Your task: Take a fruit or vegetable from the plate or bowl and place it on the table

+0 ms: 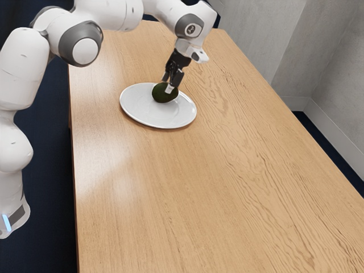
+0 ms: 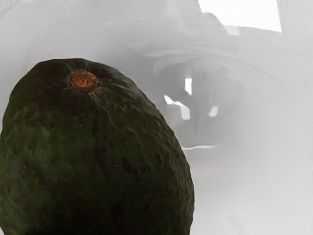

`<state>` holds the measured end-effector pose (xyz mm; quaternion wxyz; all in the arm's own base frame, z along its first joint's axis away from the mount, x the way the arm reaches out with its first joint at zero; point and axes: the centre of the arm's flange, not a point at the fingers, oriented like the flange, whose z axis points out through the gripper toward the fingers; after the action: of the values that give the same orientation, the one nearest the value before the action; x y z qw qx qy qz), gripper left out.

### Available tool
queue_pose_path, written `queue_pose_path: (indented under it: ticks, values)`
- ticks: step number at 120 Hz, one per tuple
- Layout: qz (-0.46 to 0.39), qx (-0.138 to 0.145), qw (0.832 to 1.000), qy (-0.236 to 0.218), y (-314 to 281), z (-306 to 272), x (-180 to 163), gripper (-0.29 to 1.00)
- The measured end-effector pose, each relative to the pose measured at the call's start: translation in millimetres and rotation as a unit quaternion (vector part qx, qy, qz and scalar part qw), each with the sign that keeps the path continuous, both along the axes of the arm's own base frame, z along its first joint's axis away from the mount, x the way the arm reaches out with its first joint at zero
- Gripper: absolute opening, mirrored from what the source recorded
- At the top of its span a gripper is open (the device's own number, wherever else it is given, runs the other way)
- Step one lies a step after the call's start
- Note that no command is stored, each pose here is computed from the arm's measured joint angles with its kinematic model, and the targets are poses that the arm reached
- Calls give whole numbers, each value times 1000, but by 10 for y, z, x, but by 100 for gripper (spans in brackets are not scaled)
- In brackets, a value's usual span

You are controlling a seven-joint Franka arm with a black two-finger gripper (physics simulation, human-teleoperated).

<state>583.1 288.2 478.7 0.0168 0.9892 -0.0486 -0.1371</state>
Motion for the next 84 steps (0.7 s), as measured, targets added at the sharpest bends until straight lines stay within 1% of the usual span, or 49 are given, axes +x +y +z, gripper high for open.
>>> queue_pose_path:
  ticks: [23, 41, 66, 84]
  values:
    - [-6, -10, 1000, -12, 2, 40, 5, 70]
    - [-10, -10, 1000, -15, 46, 29, -4, 70]
    - [-53, 11, 999, -1, 80, 4, -2, 70]
    - [-84, 7, 996, 15, 125, -115, -38, 70]
